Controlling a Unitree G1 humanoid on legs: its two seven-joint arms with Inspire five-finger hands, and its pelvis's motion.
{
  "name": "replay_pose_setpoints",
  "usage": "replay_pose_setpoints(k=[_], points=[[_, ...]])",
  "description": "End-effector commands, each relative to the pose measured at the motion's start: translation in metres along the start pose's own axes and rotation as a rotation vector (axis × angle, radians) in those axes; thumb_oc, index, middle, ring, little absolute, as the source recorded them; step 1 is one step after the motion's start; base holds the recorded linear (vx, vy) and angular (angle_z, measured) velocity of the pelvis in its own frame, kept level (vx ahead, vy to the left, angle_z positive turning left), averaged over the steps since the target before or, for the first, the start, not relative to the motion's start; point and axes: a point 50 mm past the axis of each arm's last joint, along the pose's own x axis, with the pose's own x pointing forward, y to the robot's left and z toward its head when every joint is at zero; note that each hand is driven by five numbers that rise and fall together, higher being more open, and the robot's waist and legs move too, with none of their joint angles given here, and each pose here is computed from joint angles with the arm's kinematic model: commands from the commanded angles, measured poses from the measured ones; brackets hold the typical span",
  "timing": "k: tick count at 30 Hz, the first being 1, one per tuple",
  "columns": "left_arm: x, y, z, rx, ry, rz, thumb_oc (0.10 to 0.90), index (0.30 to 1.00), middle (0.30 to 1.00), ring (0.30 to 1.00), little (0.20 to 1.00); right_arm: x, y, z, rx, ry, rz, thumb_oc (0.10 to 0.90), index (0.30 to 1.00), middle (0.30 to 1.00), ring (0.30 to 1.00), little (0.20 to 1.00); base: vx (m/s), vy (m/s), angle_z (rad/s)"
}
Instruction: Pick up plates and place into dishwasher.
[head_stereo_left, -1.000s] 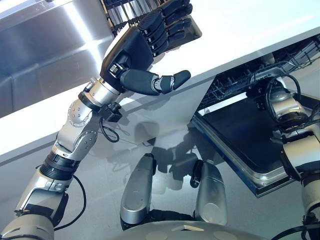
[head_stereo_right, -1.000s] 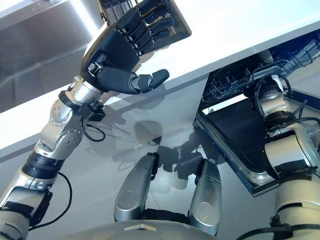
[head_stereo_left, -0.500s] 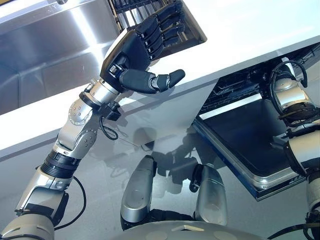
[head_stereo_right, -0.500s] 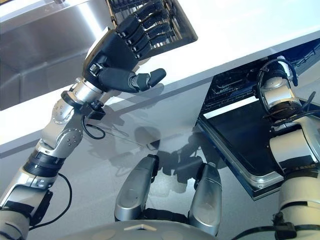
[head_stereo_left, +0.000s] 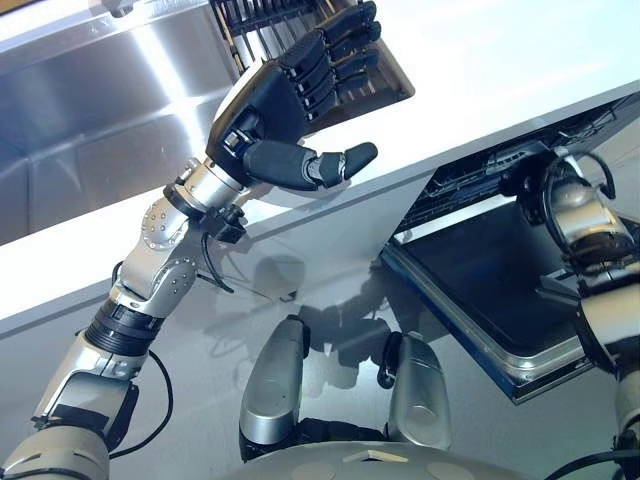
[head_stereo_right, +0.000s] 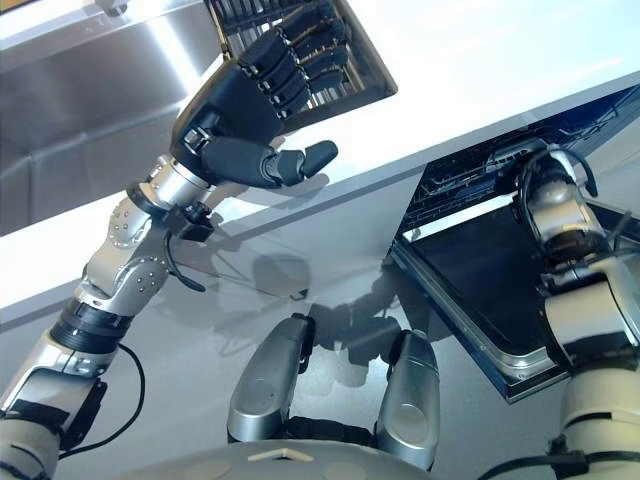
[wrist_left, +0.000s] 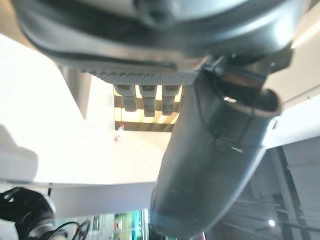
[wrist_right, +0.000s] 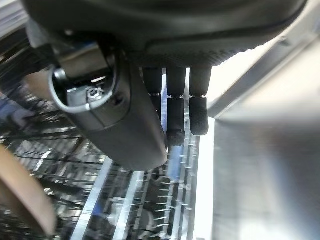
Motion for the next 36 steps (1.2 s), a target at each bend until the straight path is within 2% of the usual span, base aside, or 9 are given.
replay_pose_setpoints(k=[1,8,12,18,26,31,33,34,36], points=[[0.009,0.001,0.036,0.057,-0.241,0.02,0.8,0.9,0.9,0.9,0.9,-0.008,-0.038,0.004,-0.059,-0.111,-0.169,0.8,0.9,0.9,0.9,0.9,-0.02,0.076,-0.21],[-0.004,0.007,0.035,0.09,-0.224,0.106,0.8,0.9,0.9,0.9,0.9,-0.034,-0.045,-0.008,0.009,-0.283,-0.303,0.8,0.9,0.9,0.9,0.9,-0.02,0.069,-0.3],[-0.018,0.009,0.024,0.09,-0.162,0.173,0.8,0.9,0.9,0.9,0.9,-0.057,-0.033,-0.047,0.095,-0.263,-0.313,0.8,0.9,0.9,0.9,0.9,-0.02,0.042,-0.16],[-0.032,0.013,0.013,0.061,-0.107,0.235,0.8,0.9,0.9,0.9,0.9,-0.079,-0.043,-0.109,0.247,-0.132,-0.416,0.8,0.9,0.9,0.9,0.9,0.01,0.013,-0.25],[-0.026,0.01,0.007,0.022,-0.135,0.262,0.8,0.9,0.9,0.9,0.9,-0.085,-0.008,-0.156,0.692,-0.001,-0.442,0.8,0.9,0.9,0.9,0.9,-0.01,0.01,-0.38],[-0.019,0.008,0.009,0.005,-0.148,0.241,0.8,0.9,0.9,0.9,0.9,-0.088,0.024,-0.194,1.057,0.088,-0.402,0.8,0.9,0.9,0.9,0.9,-0.02,-0.021,-0.09],[-0.015,0.006,0.009,-0.013,-0.151,0.223,0.8,0.9,0.9,0.9,0.9,-0.088,0.05,-0.207,1.34,0.123,-0.324,0.8,0.9,0.9,0.9,0.9,-0.02,-0.045,0.0],[-0.015,0.006,0.009,-0.013,-0.151,0.222,0.8,0.9,0.9,0.9,0.9,-0.088,0.049,-0.208,1.345,0.121,-0.321,0.8,0.9,0.9,0.9,0.9,-0.01,-0.054,0.02],[-0.011,0.004,0.009,-0.035,-0.141,0.192,0.8,0.9,0.9,0.9,0.9,-0.091,0.072,-0.217,1.533,0.158,-0.274,0.8,0.9,0.9,0.9,0.9,-0.01,-0.069,0.05]])
